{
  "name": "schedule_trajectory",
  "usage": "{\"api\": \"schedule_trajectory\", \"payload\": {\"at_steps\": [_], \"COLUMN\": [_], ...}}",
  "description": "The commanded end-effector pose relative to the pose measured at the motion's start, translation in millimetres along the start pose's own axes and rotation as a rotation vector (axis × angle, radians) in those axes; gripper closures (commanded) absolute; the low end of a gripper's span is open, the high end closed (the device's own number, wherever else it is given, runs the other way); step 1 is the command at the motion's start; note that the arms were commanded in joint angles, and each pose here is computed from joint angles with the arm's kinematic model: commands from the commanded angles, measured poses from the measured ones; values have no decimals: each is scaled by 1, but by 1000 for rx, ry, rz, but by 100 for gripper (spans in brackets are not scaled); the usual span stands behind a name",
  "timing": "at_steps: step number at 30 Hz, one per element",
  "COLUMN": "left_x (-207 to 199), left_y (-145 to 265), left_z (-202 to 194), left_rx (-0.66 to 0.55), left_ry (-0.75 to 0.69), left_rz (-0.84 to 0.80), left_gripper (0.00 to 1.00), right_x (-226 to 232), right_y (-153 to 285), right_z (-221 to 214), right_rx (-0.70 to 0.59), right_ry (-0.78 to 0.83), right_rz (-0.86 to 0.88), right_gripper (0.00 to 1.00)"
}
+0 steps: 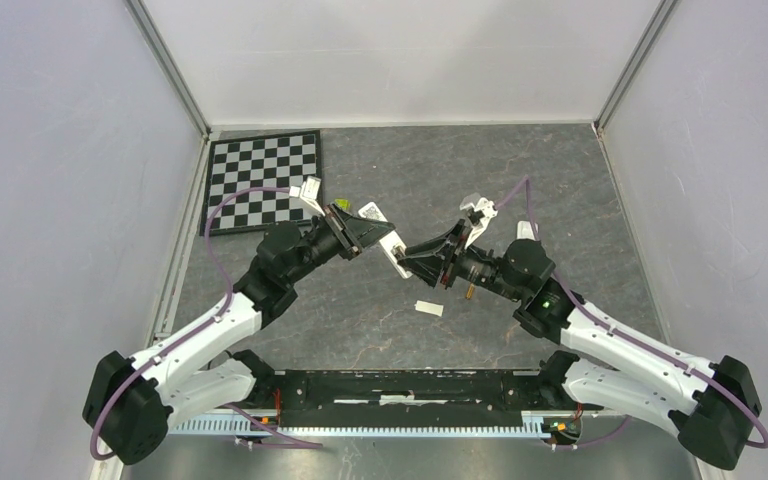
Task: Load the batteries into the remote control
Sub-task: Load the battery into the remote control.
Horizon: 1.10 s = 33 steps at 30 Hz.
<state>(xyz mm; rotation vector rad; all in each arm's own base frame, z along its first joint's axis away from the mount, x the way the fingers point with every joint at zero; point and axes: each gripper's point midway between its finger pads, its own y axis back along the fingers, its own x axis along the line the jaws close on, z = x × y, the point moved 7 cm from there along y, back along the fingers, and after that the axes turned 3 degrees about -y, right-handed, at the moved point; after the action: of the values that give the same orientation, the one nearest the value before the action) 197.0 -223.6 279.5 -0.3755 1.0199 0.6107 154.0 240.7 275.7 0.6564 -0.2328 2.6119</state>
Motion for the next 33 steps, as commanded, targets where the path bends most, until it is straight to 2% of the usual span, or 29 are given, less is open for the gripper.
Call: {"api": "schedule_trajectory", "payload": {"at_steps": [1,4,5,7,9,15,20,23,33], "left_x": [-16,-16,-17,-19,-23,-32,-37,-39,-40], "left_y": [6,8,8,10,13,16,15,17,20], "left_z": [8,10,11,13,17,26,28,29,28], "left_rx": [-27,-36,-39,-48,-71,-119,-130,-142,-141], "left_ry": [-10,-19,-26,-59,-92,-132,-124,-122,-116], "left_rz": [-75,-77,-80,-99,-108,-122,-149,-167,-182], "left_gripper": [98,98,98,98,98,98,98,98,98], "right_x": [16,20,19,6,-8,5,17,16,16], "right_y": [-2,0,1,3,8,3,-7,-11,-13], "right_z": [25,29,30,28,23,14,22,24,23], "right_rx": [-73,-83,-89,-69,-64,-131,-151,-160,-191], "right_ry": [-6,-28,-50,-151,-284,-472,-531,-546,-588], "right_rz": [40,49,33,-136,-321,-138,-8,-14,10], "right_gripper": [59,53,44,12,2,2,2,2,18]}}
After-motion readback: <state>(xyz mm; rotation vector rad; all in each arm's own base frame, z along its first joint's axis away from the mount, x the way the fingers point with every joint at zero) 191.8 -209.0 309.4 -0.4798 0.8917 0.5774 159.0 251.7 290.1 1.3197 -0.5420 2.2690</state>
